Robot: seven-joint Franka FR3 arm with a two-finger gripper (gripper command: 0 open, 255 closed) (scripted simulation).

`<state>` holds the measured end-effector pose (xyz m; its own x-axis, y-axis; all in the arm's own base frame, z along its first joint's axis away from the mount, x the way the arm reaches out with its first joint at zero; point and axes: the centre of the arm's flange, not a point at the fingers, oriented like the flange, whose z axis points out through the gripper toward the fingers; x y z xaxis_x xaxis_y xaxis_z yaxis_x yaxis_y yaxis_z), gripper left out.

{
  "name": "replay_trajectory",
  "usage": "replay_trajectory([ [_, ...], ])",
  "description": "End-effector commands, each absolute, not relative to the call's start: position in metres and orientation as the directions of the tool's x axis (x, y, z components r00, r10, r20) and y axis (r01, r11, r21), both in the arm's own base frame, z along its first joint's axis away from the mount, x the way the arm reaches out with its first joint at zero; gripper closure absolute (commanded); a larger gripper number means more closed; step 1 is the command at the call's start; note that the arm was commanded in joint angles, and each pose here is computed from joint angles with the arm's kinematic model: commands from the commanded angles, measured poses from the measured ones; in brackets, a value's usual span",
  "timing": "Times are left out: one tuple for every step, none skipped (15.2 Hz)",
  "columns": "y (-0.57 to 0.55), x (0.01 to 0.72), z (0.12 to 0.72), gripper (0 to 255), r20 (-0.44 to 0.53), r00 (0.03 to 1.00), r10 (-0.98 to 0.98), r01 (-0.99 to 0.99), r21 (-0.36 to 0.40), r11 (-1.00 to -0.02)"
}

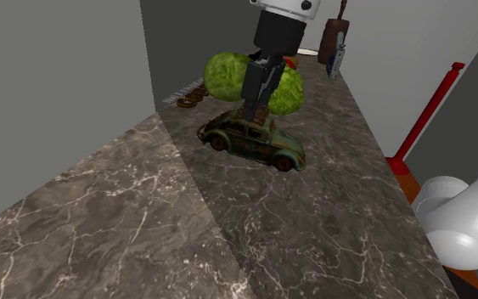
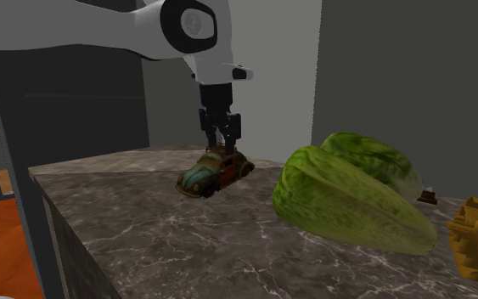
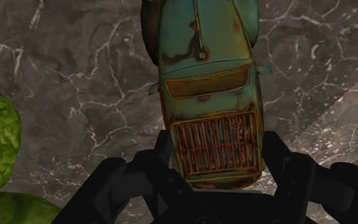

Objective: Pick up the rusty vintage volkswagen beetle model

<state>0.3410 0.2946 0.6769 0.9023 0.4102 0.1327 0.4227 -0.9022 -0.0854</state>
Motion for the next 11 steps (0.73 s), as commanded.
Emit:
replay_trajectory([
  [0.294,0.341,0.688,255,0.134,0.902,0.41,0.423,-0.085,-0.902],
  [0.294,0.341,0.693,255,0.134,0.902,0.41,0.423,-0.085,-0.902],
  [0.294,0.341,0.699,255,0.134,0.902,0.41,0.423,-0.085,-0.902],
  [0.294,0.341,0.704,255,0.134,0.902,0.41,0.423,-0.085,-0.902],
  [0.294,0.341,0.709,255,0.134,0.902,0.41,0.423,-0.085,-0.902],
  [0.294,0.341,0.715,255,0.134,0.902,0.41,0.423,-0.085,-0.902],
  [0.294,0.341,0.72,255,0.134,0.902,0.41,0.423,-0.085,-0.902],
  [0.294,0.341,0.725,255,0.134,0.902,0.41,0.423,-0.085,-0.902],
  [0.294,0.341,0.73,255,0.134,0.902,0.41,0.423,-0.085,-0.902],
  [0.294,0.341,0.736,255,0.134,0.902,0.41,0.423,-0.085,-0.902],
  [0.294,0.341,0.741,255,0.134,0.902,0.41,0.423,-0.085,-0.902],
])
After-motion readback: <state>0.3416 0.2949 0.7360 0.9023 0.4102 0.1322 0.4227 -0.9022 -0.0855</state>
